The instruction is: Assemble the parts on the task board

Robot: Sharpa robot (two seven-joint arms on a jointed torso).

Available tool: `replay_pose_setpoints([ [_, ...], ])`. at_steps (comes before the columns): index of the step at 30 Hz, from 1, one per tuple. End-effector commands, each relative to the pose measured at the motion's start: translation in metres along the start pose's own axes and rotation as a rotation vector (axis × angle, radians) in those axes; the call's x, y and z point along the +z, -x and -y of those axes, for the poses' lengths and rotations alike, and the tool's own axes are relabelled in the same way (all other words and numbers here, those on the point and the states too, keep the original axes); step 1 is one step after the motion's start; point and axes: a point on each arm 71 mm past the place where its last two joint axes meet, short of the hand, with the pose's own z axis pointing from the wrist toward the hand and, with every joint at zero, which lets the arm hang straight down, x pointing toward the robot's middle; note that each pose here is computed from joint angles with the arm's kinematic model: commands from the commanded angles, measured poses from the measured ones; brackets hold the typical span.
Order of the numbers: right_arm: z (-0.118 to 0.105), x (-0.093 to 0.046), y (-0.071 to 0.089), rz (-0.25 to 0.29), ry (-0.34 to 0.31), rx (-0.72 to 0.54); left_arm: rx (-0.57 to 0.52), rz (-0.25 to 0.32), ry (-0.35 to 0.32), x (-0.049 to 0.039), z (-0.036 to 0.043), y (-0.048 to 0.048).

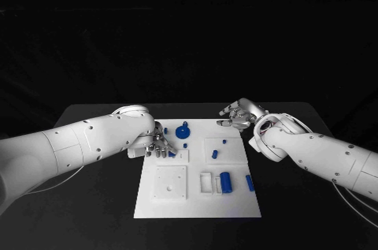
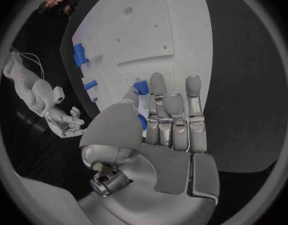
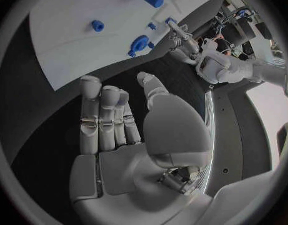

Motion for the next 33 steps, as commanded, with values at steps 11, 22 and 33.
replay_pose_setpoints([
  [11, -0.001, 0.000, -0.002, -0.008, 0.007, -0.001, 0.036, -0.004, -0.001, 0.0004, 0.0073, -0.0052],
  [22, -0.001, 0.000, -0.004, -0.010, 0.007, 0.000, -0.004, -0.002, -0.024, -0.0002, 0.0125, -0.0069],
  [33, -0.001, 0.000, -0.004, -0.011, 0.006, 0.000, -0.022, -0.008, -0.020, 0.0001, 0.0117, -0.0073],
])
